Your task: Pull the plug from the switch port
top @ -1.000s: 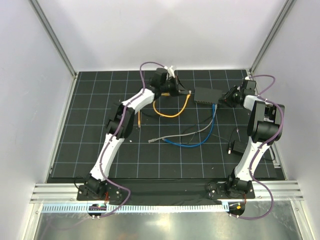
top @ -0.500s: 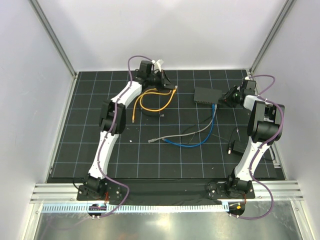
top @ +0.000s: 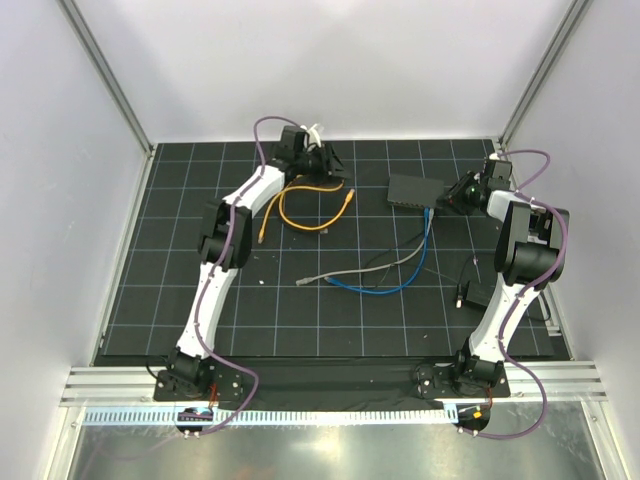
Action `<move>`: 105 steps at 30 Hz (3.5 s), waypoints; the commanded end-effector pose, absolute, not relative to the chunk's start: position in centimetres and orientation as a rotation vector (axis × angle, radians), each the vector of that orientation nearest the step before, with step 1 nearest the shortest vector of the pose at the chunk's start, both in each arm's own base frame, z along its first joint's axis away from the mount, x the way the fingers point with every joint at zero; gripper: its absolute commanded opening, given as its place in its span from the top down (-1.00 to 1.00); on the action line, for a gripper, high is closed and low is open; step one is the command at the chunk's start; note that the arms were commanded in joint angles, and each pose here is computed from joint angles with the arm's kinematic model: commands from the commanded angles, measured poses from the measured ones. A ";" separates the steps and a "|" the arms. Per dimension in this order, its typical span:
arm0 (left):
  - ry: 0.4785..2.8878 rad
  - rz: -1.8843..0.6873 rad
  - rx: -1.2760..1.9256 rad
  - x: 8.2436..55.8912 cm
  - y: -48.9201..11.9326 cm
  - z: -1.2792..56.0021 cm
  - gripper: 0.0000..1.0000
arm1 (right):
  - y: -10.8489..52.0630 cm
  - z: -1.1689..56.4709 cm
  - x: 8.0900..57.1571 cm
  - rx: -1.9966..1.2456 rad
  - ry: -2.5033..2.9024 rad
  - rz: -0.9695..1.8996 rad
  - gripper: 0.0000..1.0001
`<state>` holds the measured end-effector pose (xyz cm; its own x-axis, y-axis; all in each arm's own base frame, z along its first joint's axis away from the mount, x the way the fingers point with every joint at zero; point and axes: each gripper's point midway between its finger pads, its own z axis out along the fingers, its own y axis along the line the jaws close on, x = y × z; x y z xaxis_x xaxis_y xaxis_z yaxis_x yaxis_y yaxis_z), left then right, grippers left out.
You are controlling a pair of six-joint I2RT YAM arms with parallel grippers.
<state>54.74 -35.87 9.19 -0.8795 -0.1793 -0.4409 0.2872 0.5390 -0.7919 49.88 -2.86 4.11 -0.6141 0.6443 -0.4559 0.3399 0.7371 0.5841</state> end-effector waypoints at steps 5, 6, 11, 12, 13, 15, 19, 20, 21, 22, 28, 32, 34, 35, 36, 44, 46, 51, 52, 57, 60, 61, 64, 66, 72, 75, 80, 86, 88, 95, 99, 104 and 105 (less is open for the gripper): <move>1.994 -1.445 0.258 50.0 -44.5 20.5 -0.06 | -2.4 4.9 49.9 0.720 2.260 0.626 0.34; 2.004 -1.475 0.224 49.4 -45.2 19.8 -0.10 | -2.3 4.8 49.8 0.722 2.266 0.630 0.34; 1.936 -1.614 0.192 46.8 -50.5 19.0 -0.17 | -2.2 4.9 49.7 0.713 2.269 0.637 0.34; 1.953 -1.633 0.178 46.3 -52.0 17.6 -0.17 | -2.3 5.0 49.7 0.715 2.267 0.634 0.34; 1.951 -1.663 0.151 45.9 -52.7 17.4 -0.17 | -2.3 5.0 49.6 0.718 2.270 0.636 0.34; 1.932 -1.688 0.125 45.5 -54.3 16.8 -0.16 | -2.4 4.9 49.5 0.719 2.270 0.637 0.34; 1.962 -1.661 0.076 44.5 -56.7 13.5 -0.12 | -2.6 4.8 49.3 0.728 2.272 0.648 0.34; 1.968 -1.645 0.055 44.6 -56.7 12.9 -0.10 | -2.6 4.8 49.3 0.730 2.272 0.651 0.34; 1.940 -1.639 0.035 44.7 -56.8 13.0 -0.07 | -2.7 4.9 49.3 0.729 2.269 0.653 0.34; 1.925 -1.621 -0.003 44.9 -57.0 12.5 -0.05 | -2.8 4.9 49.2 0.734 2.267 0.656 0.34; 1.976 -1.536 -0.088 45.2 -57.8 9.6 -0.01 | -2.8 4.8 49.1 0.735 2.264 0.668 0.34; 2.023 -1.425 -0.182 45.8 -57.4 7.9 0.02 | -2.8 5.0 49.1 0.731 2.258 0.676 0.35; 2.034 -1.390 -0.219 46.0 -57.3 7.6 0.01 | -2.8 5.0 49.0 0.732 2.258 0.679 0.35; 2.031 -1.370 -0.248 46.3 -57.1 7.3 0.01 | -2.7 5.0 49.1 0.728 2.258 0.682 0.35; 2.017 -1.383 -0.259 46.5 -57.3 7.5 0.01 | -2.6 5.0 49.1 0.728 2.260 0.685 0.35; 2.071 -1.408 -0.321 46.7 -58.4 5.8 0.07 | -2.4 5.0 49.1 0.723 2.259 0.699 0.37; 2.079 -1.407 -0.335 46.5 -58.4 5.4 0.09 | -2.4 5.0 49.0 0.723 2.258 0.703 0.37; 2.101 -1.366 -0.373 46.2 -58.0 5.0 0.17 | -2.4 5.2 49.1 0.722 2.254 0.705 0.38; 2.102 -1.346 -0.388 46.3 -57.9 4.9 0.17 | -2.4 5.2 49.1 0.720 2.252 0.705 0.38; 2.118 -1.355 -0.408 46.3 -58.8 4.9 0.24 | -2.4 5.0 49.0 0.730 2.254 0.707 0.39; 2.107 -1.329 -0.438 46.9 -58.5 4.5 0.29 | -2.3 5.0 49.1 0.728 2.253 0.710 0.39; 2.110 -1.319 -0.441 46.9 -58.5 4.5 0.29 | -2.3 5.0 49.0 0.729 2.254 0.710 0.39; 2.105 -1.304 -0.450 47.1 -58.3 4.4 0.29 | -2.4 5.1 49.0 0.729 2.251 0.709 0.39; 2.111 -1.288 -0.458 47.2 -58.3 4.2 0.30 | -2.3 5.1 49.0 0.727 2.252 0.710 0.40; 2.102 -1.280 -0.495 47.5 -58.3 3.4 0.29 | -2.3 5.1 49.0 0.725 2.251 0.707 0.41; 2.091 -1.275 -0.510 47.8 -58.3 3.3 0.29 | -2.3 5.0 49.0 0.726 2.252 0.712 0.42; 2.081 -1.273 -0.517 47.9 -58.3 3.1 0.35 | -2.3 5.0 49.0 0.728 2.252 0.712 0.42; 2.069 -1.298 -0.496 47.5 -58.8 3.3 0.40 | -2.3 4.9 49.0 0.730 2.253 0.711 0.42; 2.073 -1.296 -0.495 47.4 -58.9 3.0 0.35 | -2.3 5.0 49.0 0.726 2.252 0.712 0.42; 2.082 -1.260 -0.522 47.7 -58.5 2.5 0.43 | -2.3 5.0 49.0 0.727 2.252 0.707 0.43; 2.082 -1.263 -0.535 47.7 -58.6 2.2 0.55 | -2.3 5.1 49.1 0.725 2.250 0.707 0.44; 2.081 -1.269 -0.535 47.8 -58.6 2.1 0.77 | -2.3 4.9 49.1 0.728 2.254 0.704 0.44; 2.082 -1.271 -0.533 47.7 -58.6 2.1 0.77 | -2.3 4.9 49.1 0.730 2.254 0.705 0.44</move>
<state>47.78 -58.76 3.93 -0.7247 -0.6244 -0.2913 0.0077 0.4154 -0.9096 49.04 -2.67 3.98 -0.6336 0.6553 -0.4113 0.3170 0.7048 0.6346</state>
